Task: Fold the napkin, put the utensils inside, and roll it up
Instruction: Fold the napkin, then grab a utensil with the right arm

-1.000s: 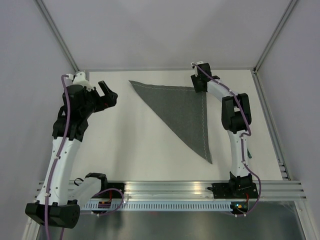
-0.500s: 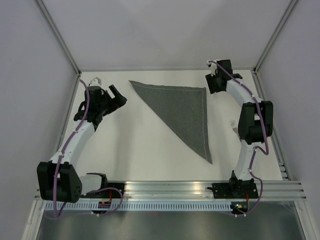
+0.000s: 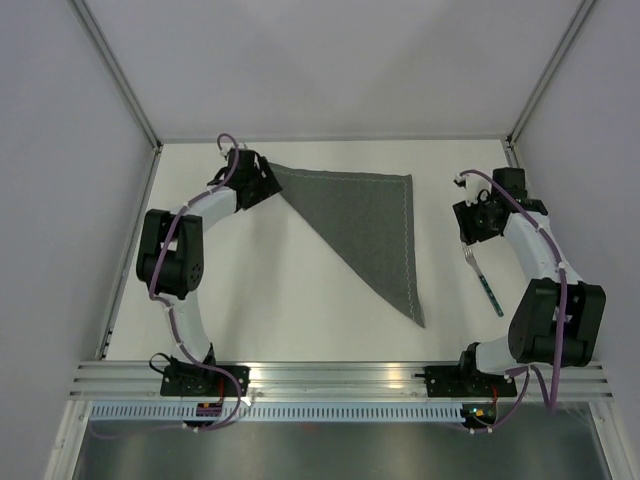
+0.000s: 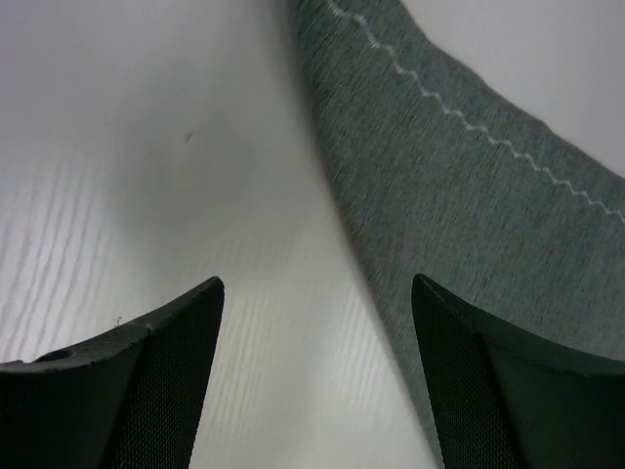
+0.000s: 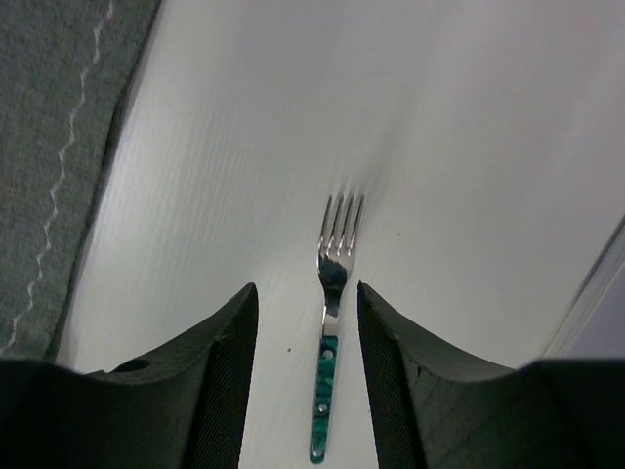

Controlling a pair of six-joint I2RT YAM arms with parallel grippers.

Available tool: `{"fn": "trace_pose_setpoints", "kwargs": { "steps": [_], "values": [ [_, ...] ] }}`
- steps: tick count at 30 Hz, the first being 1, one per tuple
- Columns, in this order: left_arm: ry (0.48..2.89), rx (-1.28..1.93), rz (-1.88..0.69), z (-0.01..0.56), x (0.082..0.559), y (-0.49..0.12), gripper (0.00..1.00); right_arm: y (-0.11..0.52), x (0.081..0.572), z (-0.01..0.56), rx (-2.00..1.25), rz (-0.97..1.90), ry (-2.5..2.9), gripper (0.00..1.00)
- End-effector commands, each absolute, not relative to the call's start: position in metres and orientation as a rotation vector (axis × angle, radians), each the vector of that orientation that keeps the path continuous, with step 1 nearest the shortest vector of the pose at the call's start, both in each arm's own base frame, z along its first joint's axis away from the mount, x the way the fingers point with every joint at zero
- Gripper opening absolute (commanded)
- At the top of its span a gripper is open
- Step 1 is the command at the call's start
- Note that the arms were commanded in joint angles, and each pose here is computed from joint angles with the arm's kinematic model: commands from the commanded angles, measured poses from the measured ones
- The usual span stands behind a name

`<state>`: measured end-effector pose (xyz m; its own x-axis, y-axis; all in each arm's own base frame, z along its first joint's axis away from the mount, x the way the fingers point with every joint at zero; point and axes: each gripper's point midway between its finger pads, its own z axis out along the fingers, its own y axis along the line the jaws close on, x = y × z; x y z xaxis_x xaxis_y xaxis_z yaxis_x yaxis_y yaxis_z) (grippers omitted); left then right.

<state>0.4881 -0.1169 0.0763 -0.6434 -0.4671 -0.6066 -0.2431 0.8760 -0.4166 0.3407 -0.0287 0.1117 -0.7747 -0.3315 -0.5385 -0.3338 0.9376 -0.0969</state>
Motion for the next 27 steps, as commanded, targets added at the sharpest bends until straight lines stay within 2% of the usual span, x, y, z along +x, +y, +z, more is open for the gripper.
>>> {"fn": "trace_pose_setpoints", "kwargs": {
  "steps": [1, 3, 5, 9, 17, 20, 27],
  "values": [
    [2.174, -0.523, -0.368, 0.105, 0.536, -0.133, 0.81, -0.041, 0.320, 0.113, -0.552, 0.036, 2.522, 0.51],
    [2.214, -0.515, -0.255, 0.083, 0.542, -0.135, 0.82, -0.049, 0.311, 0.111, -0.535, 0.069, 2.551, 0.51],
    [2.210, -0.512, -0.171, 0.084, 0.551, -0.136, 0.81, -0.052, 0.306, 0.108, -0.549, 0.108, 2.557, 0.51],
    [2.262, -0.508, -0.051, 0.054, 0.560, -0.137, 0.77, -0.056, 0.299, 0.101, -0.558, 0.146, 2.573, 0.50],
    [2.302, -0.512, 0.030, 0.036, 0.561, -0.132, 0.66, -0.058, 0.289, 0.080, -0.601, 0.207, 2.630, 0.50],
    [2.340, -0.506, 0.049, 0.031, 0.558, -0.132, 0.56, -0.057, 0.289, 0.078, -0.606, 0.225, 2.638, 0.50],
    [2.396, -0.494, 0.076, 0.022, 0.555, -0.134, 0.26, -0.062, 0.292, 0.074, -0.611, 0.220, 2.653, 0.49]
  ]
}}
